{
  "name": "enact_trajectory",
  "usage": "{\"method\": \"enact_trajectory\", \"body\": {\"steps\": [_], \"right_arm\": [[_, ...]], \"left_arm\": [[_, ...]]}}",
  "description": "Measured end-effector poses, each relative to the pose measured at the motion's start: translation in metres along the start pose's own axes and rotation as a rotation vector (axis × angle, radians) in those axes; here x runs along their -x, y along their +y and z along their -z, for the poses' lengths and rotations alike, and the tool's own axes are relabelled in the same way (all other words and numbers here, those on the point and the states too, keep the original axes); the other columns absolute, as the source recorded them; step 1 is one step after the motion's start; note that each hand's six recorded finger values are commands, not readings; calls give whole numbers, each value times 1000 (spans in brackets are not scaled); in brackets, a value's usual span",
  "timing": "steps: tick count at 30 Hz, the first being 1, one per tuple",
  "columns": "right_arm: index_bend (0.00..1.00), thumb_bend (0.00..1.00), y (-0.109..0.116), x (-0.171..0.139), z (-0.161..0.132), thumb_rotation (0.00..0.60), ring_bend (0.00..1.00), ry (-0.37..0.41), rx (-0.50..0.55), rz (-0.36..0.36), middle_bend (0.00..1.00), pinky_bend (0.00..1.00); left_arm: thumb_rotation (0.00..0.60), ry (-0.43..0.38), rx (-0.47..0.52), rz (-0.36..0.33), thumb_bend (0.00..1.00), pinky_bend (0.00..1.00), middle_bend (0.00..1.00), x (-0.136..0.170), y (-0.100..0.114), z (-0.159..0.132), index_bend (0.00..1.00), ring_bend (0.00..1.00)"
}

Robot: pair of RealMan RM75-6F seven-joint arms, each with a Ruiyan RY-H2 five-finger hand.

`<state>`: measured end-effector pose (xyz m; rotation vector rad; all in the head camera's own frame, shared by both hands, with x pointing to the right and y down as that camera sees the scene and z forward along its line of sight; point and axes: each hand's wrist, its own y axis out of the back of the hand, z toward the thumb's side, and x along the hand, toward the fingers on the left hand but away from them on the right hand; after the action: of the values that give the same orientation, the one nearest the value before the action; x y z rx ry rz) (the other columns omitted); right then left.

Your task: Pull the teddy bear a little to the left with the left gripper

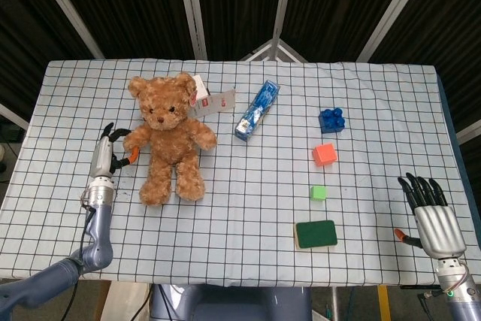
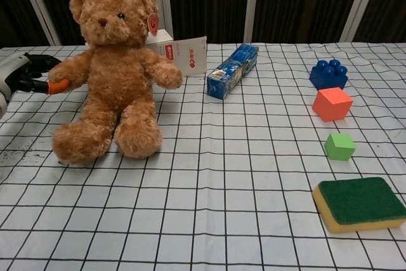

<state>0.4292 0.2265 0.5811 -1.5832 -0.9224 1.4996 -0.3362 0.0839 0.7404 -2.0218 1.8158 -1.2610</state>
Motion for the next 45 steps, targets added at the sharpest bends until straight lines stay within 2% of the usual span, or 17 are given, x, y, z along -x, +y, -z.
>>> {"method": "enact_trajectory", "body": {"steps": [5, 9, 15, 25, 32, 38, 42, 45], "right_arm": [[0, 103, 0, 1, 1, 600, 0, -5, -1, -1, 0, 0], [0, 101, 0, 1, 1, 600, 0, -5, 0, -2, 0, 0], [0, 103, 0, 0, 1, 600, 0, -5, 4, 0, 0, 0], [0, 102, -1, 0, 0, 600, 0, -2, 1, -7, 0, 0], [0, 102, -1, 0, 0, 600, 0, -4, 2, -9, 0, 0], [0, 103, -1, 0, 0, 600, 0, -5, 4, -8, 0, 0], [0, 103, -1, 0, -1, 600, 0, -1, 4, -8, 0, 0], [0, 103, -1, -1, -2, 600, 0, 3, 4, -11, 0, 0]], "left_arm": [[600, -10, -5, 13, 567, 2, 373, -1, -10, -8, 402, 0], [600, -8, -10, 17, 539, 0, 325, 1, -16, -7, 353, 0], [600, -5, 4, 7, 509, 0, 252, 2, -11, -3, 284, 0], [600, -8, 15, 7, 501, 0, 218, 4, -2, 3, 217, 0], [600, -13, 29, 6, 465, 0, 38, 10, 5, 9, 79, 0], [600, -72, 46, -19, 461, 0, 1, 22, 21, 5, 34, 0], [600, -153, 37, -37, 461, 0, 19, 45, 41, -2, 81, 0], [600, -205, -18, -73, 461, 0, 34, 72, 64, -2, 111, 0]]}}
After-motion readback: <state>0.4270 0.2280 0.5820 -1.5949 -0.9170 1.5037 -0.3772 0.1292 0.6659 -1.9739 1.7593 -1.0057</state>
